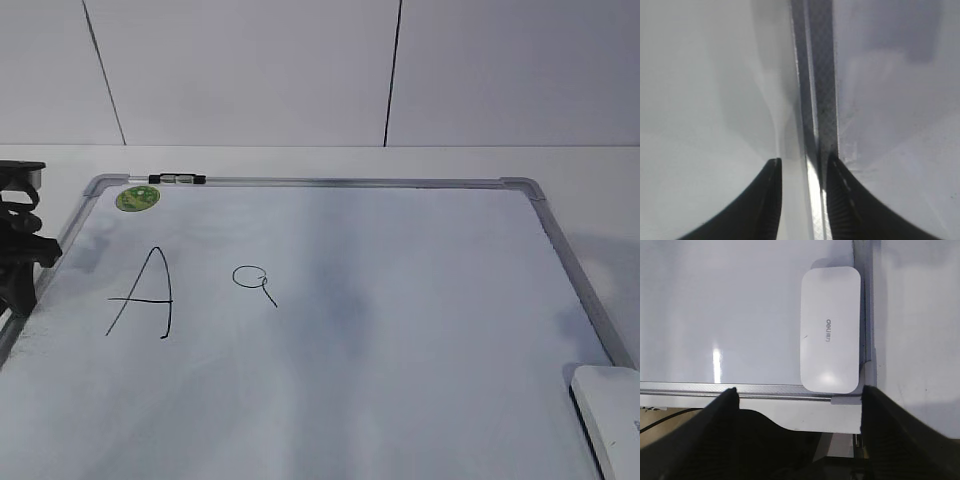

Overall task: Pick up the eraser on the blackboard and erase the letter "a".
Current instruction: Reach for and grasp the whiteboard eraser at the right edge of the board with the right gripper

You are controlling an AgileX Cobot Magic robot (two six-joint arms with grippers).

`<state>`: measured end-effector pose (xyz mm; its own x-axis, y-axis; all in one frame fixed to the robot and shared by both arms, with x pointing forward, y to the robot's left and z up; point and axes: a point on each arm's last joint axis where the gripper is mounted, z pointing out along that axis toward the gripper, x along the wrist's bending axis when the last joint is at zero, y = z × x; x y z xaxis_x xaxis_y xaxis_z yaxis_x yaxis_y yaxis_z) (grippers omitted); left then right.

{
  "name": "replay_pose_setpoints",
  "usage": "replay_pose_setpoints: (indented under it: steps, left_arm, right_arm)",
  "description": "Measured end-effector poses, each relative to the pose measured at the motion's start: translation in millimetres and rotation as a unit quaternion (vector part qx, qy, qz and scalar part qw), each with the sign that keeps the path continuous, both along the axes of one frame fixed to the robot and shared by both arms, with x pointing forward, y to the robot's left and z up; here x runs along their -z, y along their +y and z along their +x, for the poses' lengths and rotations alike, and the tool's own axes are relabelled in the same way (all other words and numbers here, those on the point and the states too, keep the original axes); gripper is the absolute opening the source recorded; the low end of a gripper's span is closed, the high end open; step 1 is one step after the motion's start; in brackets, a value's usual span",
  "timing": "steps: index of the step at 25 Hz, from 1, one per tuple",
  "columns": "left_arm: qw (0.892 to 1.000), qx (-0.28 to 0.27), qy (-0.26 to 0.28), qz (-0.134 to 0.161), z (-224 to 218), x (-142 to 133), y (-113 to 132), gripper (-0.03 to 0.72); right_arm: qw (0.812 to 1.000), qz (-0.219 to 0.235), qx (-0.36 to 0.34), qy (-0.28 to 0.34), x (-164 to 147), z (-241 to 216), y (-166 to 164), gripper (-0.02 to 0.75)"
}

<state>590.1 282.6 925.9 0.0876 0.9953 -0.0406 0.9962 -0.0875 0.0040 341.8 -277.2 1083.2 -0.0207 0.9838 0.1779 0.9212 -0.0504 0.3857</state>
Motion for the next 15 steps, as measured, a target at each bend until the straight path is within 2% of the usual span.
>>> replay_pose_setpoints:
  steps: [6,12,15]
  left_arm:
    - [1.000,-0.007,0.003,-0.007,0,0,-1,0.029]
    - [1.000,-0.015,0.003,-0.010,0,0,-2,0.020]
    - [1.000,-0.015,0.003,-0.010,0,0,-2,0.019]
  right_arm:
    - [1.000,0.001,0.000,-0.001,0,0,0,0.577]
    - [1.000,0.010,-0.001,0.024,5,9,3,0.582]
    - [0.998,0.019,-0.001,0.053,11,19,5,0.636]
